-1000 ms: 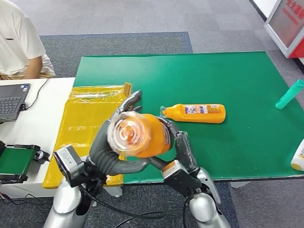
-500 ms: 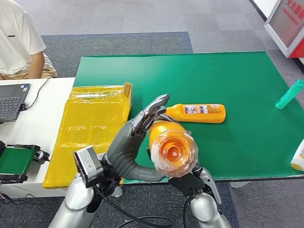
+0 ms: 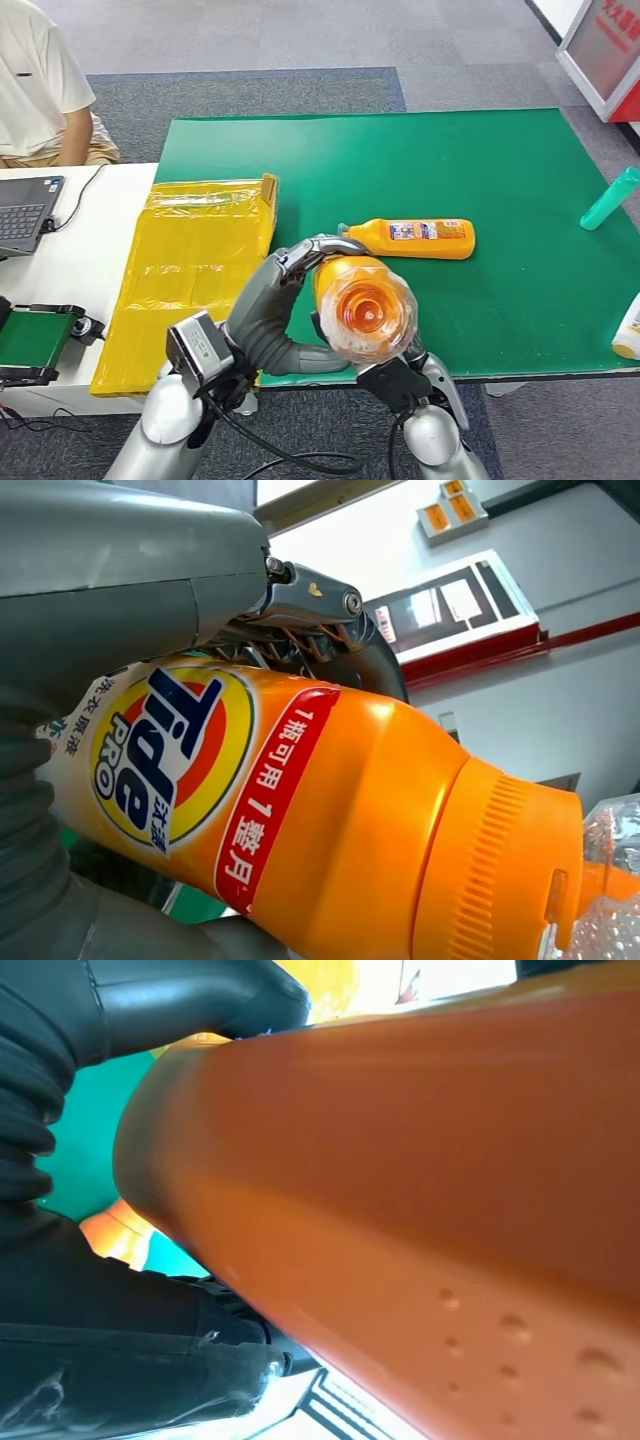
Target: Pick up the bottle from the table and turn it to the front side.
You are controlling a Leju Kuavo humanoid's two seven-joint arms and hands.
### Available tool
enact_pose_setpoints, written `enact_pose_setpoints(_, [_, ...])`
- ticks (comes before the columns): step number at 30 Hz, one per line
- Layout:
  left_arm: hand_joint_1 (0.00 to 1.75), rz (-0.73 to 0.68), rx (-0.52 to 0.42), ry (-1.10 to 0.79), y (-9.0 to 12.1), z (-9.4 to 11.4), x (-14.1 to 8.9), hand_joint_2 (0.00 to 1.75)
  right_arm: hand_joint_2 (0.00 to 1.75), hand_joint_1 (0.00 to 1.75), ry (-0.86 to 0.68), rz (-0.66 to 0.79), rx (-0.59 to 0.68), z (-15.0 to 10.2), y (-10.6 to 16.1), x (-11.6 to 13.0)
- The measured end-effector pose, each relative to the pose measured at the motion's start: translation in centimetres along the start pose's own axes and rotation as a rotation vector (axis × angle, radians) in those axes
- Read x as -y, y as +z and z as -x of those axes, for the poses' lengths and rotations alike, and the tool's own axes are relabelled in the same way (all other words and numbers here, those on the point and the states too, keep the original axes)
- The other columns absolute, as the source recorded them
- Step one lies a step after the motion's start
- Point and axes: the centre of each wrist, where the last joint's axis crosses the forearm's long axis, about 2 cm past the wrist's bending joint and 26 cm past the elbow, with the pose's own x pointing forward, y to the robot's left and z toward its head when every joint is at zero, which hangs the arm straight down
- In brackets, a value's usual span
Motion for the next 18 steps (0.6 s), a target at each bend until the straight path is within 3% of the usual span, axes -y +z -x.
enact_pose_setpoints(9, [1.75, 0.003, -0.014, -0.056, -0.19, -0.07, 0.17, 1.75, 1.75, 1.73, 0.005, 0.010, -0.002, 0.12, 0.04, 0.23])
enact_pose_setpoints(13, [1.75, -0.001, -0.018, -0.068, -0.22, -0.07, 0.19, 1.75, 1.75, 0.00, 0.007, 0.014, -0.002, 0.12, 0.05, 0.33])
enact_pose_setpoints(18, [1.75, -0.068, -0.032, -0.120, 0.20, 0.07, 0.20, 1.75, 1.75, 0.00, 0.010, 0.028, -0.005, -0.01, -0.01, 0.60])
